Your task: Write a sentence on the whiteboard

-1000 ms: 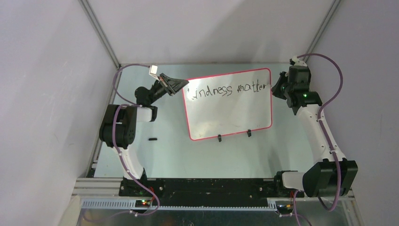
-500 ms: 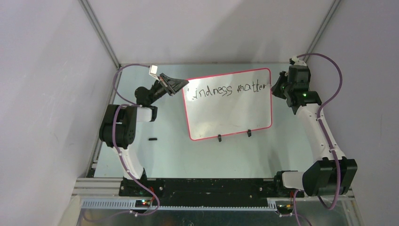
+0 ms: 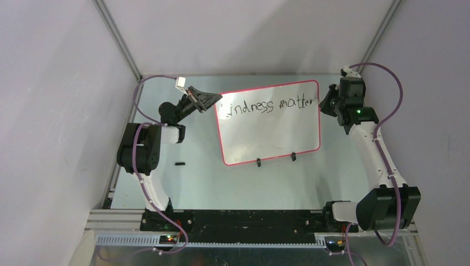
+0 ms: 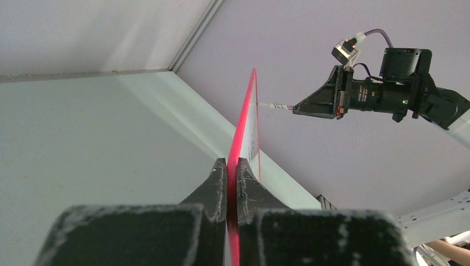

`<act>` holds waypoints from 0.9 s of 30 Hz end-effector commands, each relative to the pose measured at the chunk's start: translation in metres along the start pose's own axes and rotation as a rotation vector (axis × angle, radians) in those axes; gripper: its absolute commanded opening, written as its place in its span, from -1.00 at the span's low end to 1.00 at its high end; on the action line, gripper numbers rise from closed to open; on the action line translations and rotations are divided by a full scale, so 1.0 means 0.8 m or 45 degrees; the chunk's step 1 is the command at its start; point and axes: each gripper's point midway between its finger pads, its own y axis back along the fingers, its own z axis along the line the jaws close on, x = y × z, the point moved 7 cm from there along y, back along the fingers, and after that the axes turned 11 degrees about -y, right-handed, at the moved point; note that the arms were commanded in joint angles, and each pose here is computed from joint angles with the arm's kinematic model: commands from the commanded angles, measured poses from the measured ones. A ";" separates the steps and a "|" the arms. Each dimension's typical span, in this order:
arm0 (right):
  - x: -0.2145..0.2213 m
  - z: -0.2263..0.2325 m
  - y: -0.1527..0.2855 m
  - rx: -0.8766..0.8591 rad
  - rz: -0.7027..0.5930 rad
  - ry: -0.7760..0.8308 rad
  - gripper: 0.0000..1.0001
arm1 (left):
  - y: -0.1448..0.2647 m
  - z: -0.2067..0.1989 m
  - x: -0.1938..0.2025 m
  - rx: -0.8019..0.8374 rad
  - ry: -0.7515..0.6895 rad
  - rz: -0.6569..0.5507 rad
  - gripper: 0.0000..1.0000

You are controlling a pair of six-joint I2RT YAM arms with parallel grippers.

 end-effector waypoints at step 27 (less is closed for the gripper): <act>0.001 -0.009 0.012 0.065 0.016 0.008 -1.00 | 0.003 -0.006 -0.021 0.044 -0.143 -0.045 -0.99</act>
